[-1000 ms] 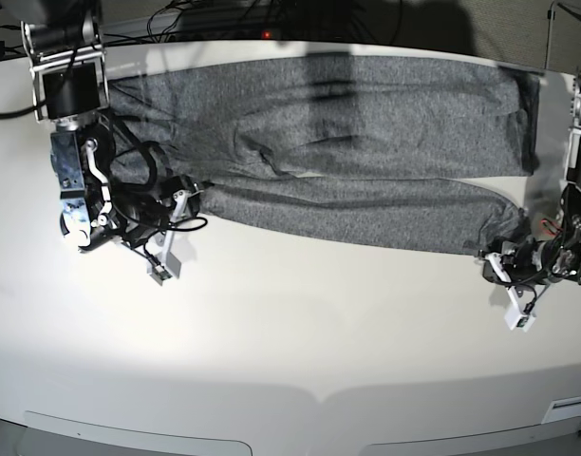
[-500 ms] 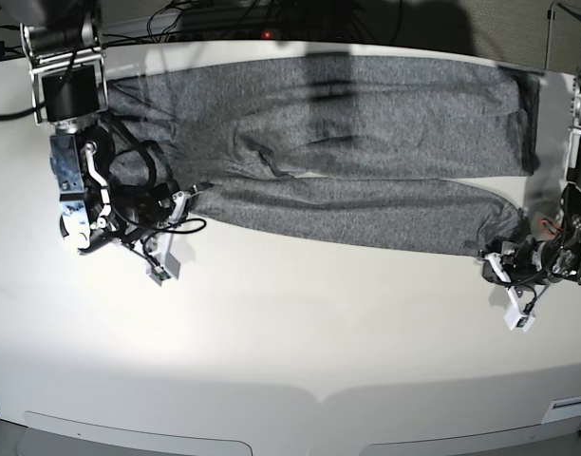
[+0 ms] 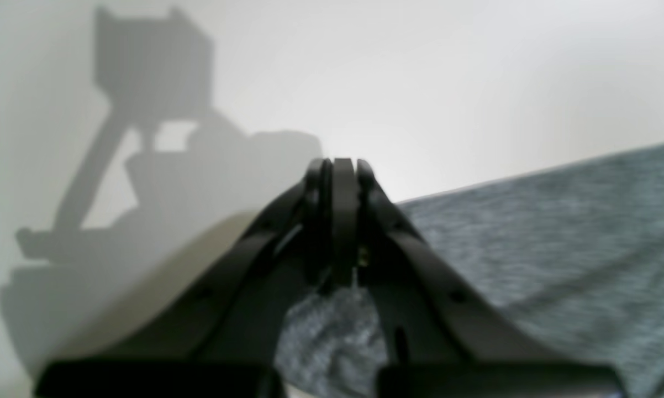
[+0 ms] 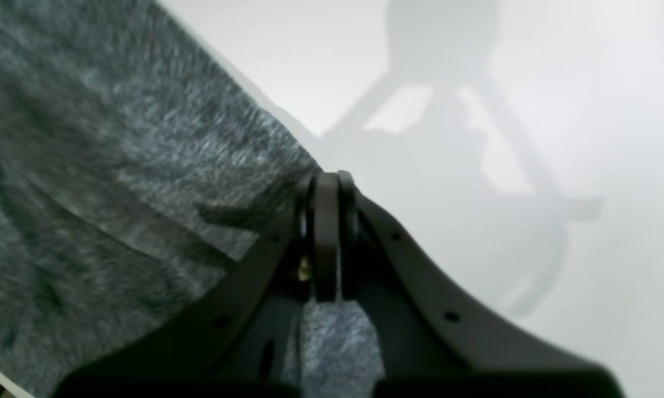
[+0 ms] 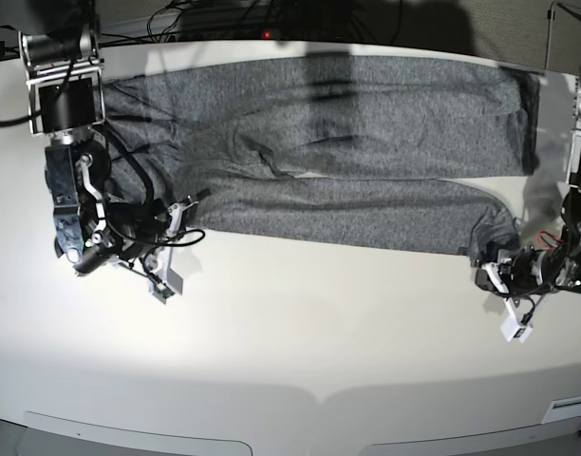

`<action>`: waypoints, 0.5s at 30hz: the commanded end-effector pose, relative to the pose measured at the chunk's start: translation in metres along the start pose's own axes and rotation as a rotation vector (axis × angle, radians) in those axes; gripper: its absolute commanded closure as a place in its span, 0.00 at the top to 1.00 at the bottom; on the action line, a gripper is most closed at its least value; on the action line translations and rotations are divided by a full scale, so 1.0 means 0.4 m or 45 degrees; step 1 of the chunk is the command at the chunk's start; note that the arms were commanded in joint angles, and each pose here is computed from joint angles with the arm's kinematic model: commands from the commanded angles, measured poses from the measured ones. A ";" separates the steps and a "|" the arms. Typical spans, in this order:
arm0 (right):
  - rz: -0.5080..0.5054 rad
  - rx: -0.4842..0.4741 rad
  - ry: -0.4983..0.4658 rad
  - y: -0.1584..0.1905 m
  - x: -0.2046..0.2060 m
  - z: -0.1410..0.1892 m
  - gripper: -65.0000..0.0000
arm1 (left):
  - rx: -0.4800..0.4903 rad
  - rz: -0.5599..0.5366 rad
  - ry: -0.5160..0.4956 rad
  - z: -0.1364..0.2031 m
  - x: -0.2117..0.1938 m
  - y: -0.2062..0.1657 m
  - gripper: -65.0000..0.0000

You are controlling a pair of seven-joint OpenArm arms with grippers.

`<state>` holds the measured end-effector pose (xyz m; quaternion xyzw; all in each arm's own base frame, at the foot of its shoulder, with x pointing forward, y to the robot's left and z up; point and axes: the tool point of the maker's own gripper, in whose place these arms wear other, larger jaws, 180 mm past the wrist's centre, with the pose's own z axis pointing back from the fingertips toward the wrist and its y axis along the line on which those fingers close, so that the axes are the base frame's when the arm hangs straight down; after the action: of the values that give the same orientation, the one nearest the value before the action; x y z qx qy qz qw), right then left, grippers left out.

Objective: Fold the T-shirt properly
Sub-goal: 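Move the right gripper to the opposite strip end and grasp it, then lift the strip with both grippers and pull its ends apart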

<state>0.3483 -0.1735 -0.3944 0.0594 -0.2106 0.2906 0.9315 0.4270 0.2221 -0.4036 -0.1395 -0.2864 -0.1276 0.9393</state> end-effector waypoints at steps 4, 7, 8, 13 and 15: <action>0.026 -0.045 -0.111 -0.027 0.073 0.068 0.00 | 0.004 -0.086 -0.068 0.045 0.076 -0.004 0.00; 0.025 -0.049 -0.130 -0.029 0.086 0.097 0.00 | -0.010 -0.129 -0.053 0.055 0.067 -0.023 0.00; 0.026 -0.061 -0.129 -0.032 0.087 0.106 0.00 | -0.020 -0.139 -0.043 0.057 0.061 -0.032 0.00; 0.038 -0.083 -0.152 -0.036 0.087 0.149 0.00 | -0.055 -0.130 0.009 0.082 0.000 -0.055 0.00; 0.050 -0.078 -0.141 -0.028 0.065 0.159 0.00 | -0.065 -0.094 0.010 0.106 -0.022 -0.050 0.00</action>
<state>0.3429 -0.1788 -0.3381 0.0539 -0.2555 0.2965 0.9187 0.3747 0.2105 -0.3940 -0.1594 -0.2515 -0.1700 0.9394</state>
